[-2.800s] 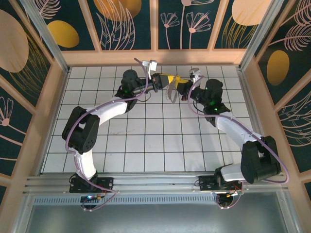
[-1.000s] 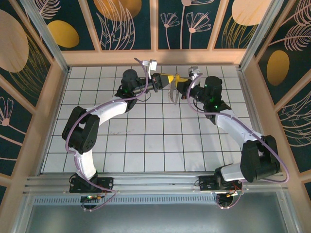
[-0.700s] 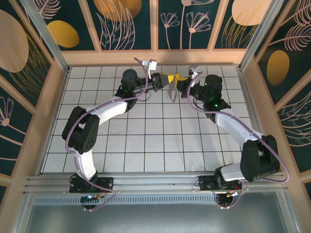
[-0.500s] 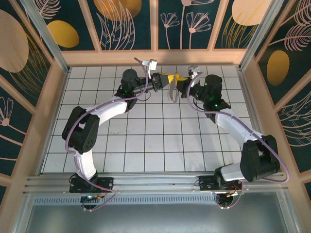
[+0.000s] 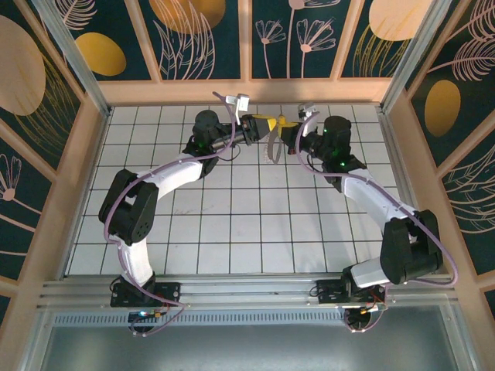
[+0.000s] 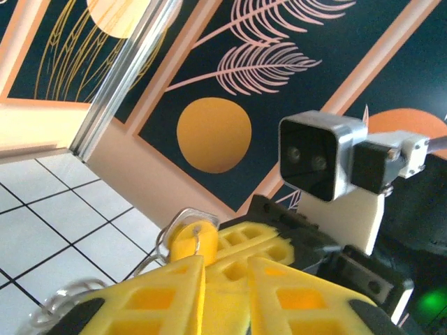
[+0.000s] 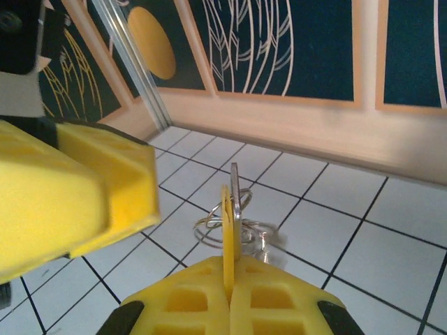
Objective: Put the keys on the keyring
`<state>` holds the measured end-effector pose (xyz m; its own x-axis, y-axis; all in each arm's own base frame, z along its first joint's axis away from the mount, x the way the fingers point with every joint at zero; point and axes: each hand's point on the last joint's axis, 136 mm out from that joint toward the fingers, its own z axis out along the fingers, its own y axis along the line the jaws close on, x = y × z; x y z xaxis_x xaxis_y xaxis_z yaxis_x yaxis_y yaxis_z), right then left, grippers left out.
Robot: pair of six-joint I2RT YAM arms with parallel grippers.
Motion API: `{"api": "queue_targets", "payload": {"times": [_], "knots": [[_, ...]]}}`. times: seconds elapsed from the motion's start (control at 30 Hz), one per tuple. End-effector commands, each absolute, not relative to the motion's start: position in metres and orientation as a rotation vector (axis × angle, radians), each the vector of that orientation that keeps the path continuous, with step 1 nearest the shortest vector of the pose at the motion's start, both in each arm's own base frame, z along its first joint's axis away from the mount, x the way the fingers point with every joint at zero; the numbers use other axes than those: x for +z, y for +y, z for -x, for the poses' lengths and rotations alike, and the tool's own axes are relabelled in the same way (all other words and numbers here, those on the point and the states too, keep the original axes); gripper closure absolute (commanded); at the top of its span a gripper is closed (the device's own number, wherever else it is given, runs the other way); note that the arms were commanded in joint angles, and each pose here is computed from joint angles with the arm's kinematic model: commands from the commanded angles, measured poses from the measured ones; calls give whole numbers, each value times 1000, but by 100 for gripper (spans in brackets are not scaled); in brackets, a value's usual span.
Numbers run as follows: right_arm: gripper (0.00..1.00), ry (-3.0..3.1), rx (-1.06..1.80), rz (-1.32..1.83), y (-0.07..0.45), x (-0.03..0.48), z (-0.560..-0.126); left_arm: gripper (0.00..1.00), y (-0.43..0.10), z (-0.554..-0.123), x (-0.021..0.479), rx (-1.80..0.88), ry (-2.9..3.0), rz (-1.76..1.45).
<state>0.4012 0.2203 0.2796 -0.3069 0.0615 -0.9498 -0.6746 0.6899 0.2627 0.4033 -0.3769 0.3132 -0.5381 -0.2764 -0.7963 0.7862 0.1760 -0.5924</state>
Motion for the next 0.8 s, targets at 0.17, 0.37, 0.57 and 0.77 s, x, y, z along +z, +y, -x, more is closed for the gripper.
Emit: {"api": "queue_targets", "payload": {"times": [0.17, 0.37, 0.57, 0.77], "knots": [[100, 1753, 757, 488, 220, 281, -414, 68, -365, -398, 332, -1463, 1509, -490], [100, 1788, 770, 488, 225, 269, -423, 64, -349, -401, 333, -1405, 1517, -444], [100, 1818, 808, 499, 237, 258, -437, 60, -312, -412, 336, -1309, 1528, -348], [100, 1835, 846, 528, 259, 249, -464, 58, -278, -417, 338, -1240, 1531, -284]]}}
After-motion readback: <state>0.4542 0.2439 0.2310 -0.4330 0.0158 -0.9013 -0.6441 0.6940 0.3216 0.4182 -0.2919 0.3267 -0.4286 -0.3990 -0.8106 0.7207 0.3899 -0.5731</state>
